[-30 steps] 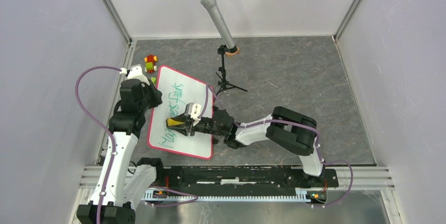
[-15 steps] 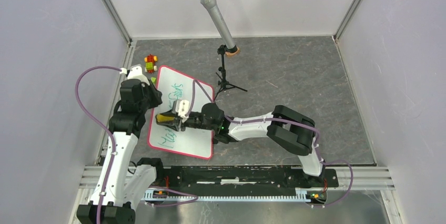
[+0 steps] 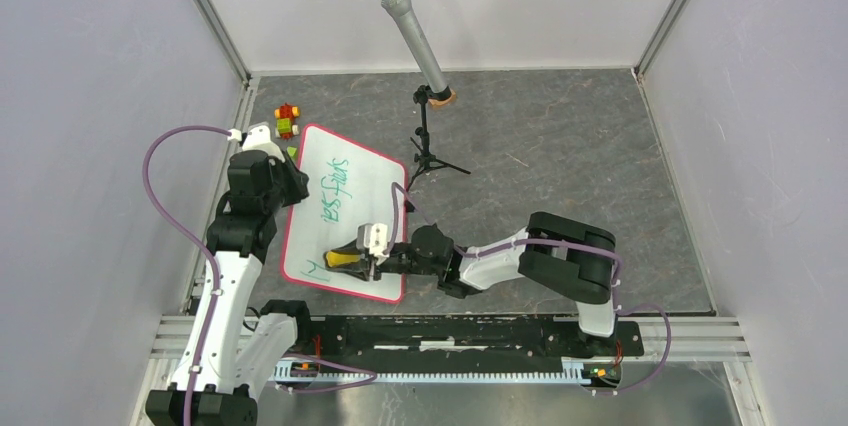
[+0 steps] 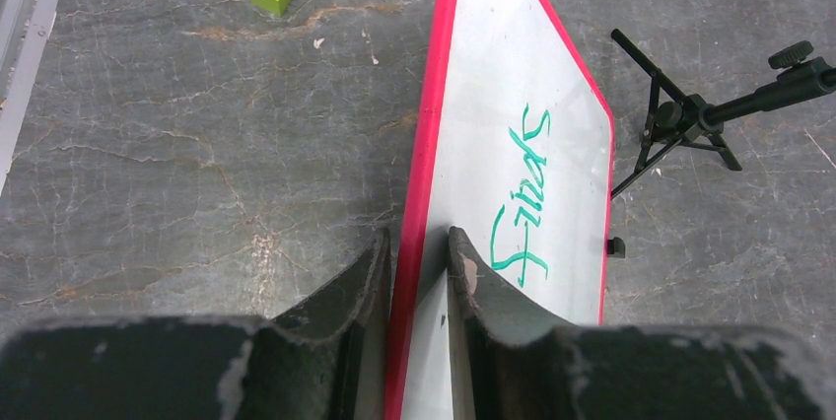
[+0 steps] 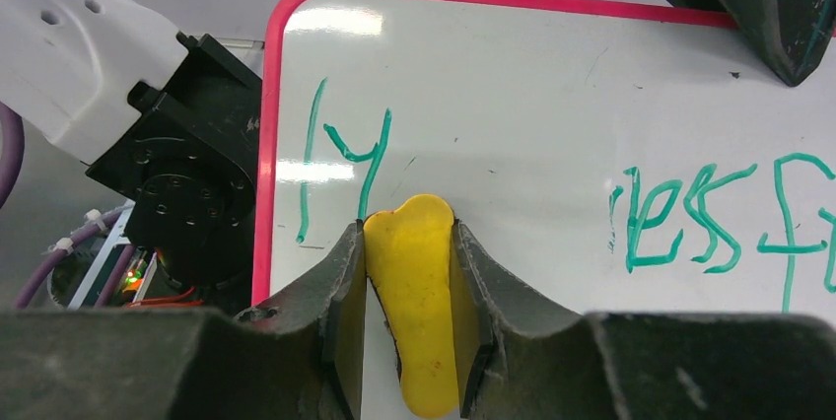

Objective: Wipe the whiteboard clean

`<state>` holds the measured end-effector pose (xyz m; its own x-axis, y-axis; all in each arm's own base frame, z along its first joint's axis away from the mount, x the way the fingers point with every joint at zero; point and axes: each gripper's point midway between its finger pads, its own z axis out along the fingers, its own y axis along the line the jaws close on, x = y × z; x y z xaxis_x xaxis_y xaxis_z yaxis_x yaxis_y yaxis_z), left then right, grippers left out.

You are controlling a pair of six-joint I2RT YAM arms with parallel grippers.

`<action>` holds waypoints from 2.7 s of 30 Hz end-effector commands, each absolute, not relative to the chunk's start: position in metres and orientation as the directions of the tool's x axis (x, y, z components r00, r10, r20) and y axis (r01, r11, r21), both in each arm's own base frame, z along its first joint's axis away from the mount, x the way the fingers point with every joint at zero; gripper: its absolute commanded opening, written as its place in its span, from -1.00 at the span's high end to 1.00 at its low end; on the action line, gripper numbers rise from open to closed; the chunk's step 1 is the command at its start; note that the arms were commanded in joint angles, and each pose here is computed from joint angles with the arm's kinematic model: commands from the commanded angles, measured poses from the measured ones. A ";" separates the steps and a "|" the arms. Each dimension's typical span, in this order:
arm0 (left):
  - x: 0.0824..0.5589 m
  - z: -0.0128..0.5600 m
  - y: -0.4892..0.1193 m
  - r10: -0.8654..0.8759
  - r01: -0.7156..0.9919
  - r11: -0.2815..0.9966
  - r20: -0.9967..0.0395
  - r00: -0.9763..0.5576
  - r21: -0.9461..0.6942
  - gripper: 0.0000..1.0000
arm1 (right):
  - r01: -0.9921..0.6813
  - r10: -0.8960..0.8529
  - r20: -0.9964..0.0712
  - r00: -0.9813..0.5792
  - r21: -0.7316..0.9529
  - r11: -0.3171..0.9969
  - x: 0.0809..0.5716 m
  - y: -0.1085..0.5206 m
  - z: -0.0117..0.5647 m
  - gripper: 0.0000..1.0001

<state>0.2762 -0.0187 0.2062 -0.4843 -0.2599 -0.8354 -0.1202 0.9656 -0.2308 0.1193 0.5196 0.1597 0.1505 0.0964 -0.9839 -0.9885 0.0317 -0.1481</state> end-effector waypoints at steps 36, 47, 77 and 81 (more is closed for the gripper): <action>0.262 0.190 -0.042 -0.258 -0.049 0.958 -0.777 -0.574 -0.282 0.95 | -0.963 -0.214 -0.940 0.266 -0.250 -0.099 0.080 0.557 0.125 0.59; 0.261 0.190 -0.042 -0.259 -0.050 0.958 -0.779 -0.571 -0.282 0.95 | -0.978 -0.228 -0.953 0.199 -0.208 0.018 0.110 0.571 0.128 0.52; 0.263 0.186 -0.035 -0.279 -0.104 0.957 -0.769 -0.576 -0.269 0.96 | -0.960 -0.097 -0.988 -0.121 0.091 0.263 0.208 0.545 0.140 0.42; 0.263 0.185 -0.035 -0.279 -0.105 0.957 -0.767 -0.578 -0.269 0.95 | -0.958 -0.105 -0.983 -0.154 0.123 0.258 0.208 0.541 0.134 0.14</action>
<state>0.2797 -0.0228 0.2056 -0.4861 -0.2561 -0.8355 -0.1083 0.9664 -0.2332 0.1925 0.5506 0.1809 -0.0426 -0.0020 -0.9991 -0.9818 0.1856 0.0415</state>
